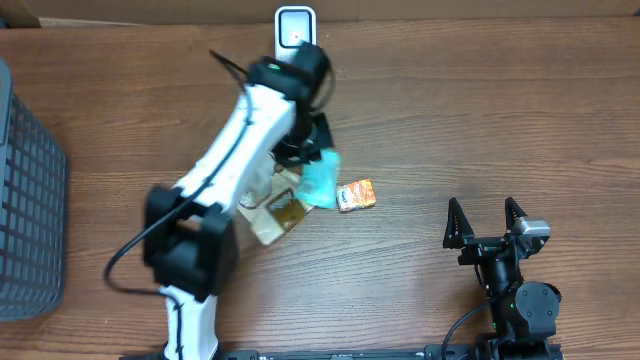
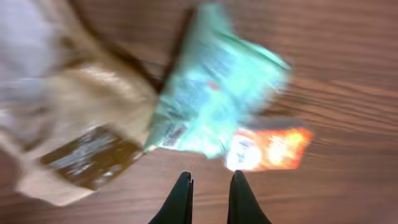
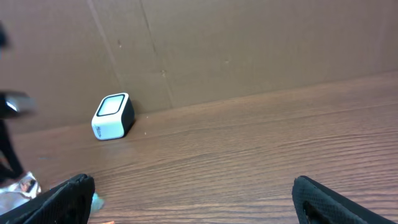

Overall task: Scan the item barcode
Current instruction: 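Place the green tissue pack between the bread bag and orange pack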

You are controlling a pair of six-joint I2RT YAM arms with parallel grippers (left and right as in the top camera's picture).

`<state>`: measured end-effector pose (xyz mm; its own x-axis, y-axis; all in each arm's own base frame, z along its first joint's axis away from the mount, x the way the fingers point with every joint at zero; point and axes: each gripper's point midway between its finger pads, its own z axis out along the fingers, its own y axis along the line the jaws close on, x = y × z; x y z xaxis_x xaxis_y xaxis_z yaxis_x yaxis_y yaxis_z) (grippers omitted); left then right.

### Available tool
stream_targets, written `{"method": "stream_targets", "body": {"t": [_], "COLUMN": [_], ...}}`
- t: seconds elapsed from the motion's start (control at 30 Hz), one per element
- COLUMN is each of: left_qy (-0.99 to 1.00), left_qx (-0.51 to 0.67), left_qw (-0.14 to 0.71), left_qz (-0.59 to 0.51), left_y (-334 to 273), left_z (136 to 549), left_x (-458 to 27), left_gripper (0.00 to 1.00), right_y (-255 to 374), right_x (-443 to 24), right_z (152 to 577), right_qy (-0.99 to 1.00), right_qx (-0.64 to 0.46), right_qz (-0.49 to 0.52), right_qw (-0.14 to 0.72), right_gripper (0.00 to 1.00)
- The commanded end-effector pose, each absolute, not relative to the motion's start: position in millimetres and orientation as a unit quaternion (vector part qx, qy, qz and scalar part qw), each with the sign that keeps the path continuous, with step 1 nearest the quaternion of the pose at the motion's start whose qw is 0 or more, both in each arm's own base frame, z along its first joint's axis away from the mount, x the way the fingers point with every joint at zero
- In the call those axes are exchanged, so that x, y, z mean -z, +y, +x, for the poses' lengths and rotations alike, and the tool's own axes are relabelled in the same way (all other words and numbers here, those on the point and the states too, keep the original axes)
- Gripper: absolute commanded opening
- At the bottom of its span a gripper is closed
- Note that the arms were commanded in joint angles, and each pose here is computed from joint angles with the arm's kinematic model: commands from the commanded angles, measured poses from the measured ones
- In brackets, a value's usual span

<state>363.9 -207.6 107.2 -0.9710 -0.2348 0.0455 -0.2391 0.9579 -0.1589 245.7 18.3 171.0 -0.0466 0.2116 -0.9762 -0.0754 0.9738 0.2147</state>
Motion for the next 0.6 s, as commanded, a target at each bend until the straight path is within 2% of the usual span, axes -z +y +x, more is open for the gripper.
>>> {"method": "stream_targets", "body": {"t": [0.0,0.1,0.17,0.27,0.37,0.53,0.57], "left_qy": [-0.989,-0.989,-0.991,-0.99,-0.987,-0.964,-0.958], "left_qx": [-0.048,-0.05,-0.059,-0.077,-0.094,-0.079,-0.069], "left_qw": [0.044,0.043,0.03,0.001,-0.051,-0.183,-0.204], "left_qz": [0.133,0.129,0.12,0.118,0.124,0.177,0.191], "left_y": [-219.6,-222.6,-222.4,-213.6,-191.6,-106.4,-86.8], "left_z": [356.0,356.7,363.4,379.3,397.3,406.5,403.3], "left_x": [-70.5,-70.3,-82.2,-116.8,-172.8,-285.5,-302.0], "left_gripper": [0.1,0.28,0.35,0.37,0.36,0.37,0.42], "right_y": [18.0,18.0,18.0,18.0,18.0,18.0,18.0], "right_x": [-169.8,-169.8,-169.8,-169.8,-169.8,-169.8,-169.8], "right_z": [245.8,245.8,245.8,245.8,245.8,245.8,245.8], "right_qy": [0.714,0.714,0.714,0.714,0.714,0.714,0.714], "right_qx": [-0.103,-0.103,-0.103,-0.103,-0.103,-0.103,-0.103], "right_qz": [0.049,0.049,0.049,0.049,0.049,0.049,0.049], "right_qw": [0.691,0.691,0.691,0.691,0.691,0.691,0.691], "right_gripper": [1.0,1.0,1.0,1.0,1.0,1.0,1.0]}}
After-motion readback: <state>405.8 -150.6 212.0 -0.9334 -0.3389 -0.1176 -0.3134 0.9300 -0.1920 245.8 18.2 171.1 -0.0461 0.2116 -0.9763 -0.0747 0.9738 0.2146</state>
